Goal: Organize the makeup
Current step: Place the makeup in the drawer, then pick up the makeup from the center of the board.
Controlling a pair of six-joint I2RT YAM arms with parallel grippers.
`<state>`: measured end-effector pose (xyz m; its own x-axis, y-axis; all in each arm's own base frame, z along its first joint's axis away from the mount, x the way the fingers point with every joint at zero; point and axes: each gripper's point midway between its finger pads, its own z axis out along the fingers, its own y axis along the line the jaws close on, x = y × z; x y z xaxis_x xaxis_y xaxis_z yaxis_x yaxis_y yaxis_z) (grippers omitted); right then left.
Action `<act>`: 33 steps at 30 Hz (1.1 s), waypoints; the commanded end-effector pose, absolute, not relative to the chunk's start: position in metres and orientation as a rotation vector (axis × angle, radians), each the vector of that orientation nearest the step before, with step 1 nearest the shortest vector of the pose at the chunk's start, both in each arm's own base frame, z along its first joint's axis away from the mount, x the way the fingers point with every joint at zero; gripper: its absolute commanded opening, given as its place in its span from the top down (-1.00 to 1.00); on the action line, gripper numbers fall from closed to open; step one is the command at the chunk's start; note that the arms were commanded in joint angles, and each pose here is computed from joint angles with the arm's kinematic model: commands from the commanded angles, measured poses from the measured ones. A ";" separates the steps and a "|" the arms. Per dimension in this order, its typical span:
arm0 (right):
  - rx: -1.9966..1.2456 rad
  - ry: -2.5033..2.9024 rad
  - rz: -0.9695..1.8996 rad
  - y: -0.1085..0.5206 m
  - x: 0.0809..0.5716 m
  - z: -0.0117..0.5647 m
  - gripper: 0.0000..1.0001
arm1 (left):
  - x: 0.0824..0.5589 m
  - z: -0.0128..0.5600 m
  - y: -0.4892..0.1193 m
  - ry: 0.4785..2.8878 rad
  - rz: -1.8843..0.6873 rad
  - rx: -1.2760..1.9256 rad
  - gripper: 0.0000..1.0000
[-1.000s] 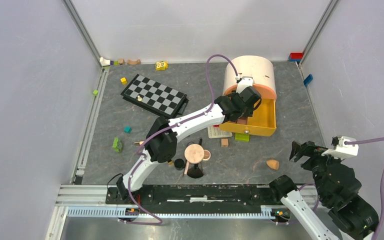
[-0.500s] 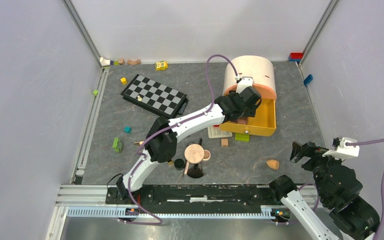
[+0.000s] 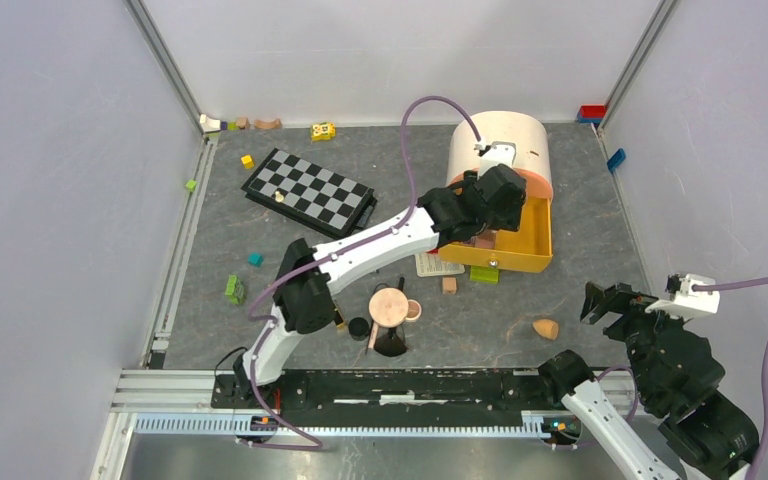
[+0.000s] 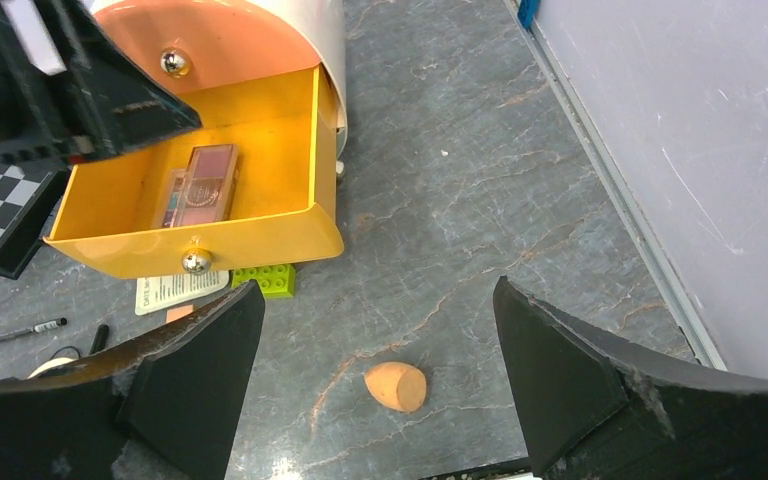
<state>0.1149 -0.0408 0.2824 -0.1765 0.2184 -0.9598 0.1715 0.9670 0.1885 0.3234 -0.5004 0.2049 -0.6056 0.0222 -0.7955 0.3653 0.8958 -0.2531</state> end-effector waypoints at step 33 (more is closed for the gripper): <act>0.254 1.804 0.072 -0.025 0.128 0.264 -0.84 | 0.371 0.133 -0.278 2.301 -0.345 0.184 -0.14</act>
<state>0.1240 -0.0300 0.2632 -0.2260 0.2069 -0.9519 0.1528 0.9726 0.1751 0.3535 -0.2760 0.1463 -0.6867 -0.0038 -0.7269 0.2082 0.9571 -0.2017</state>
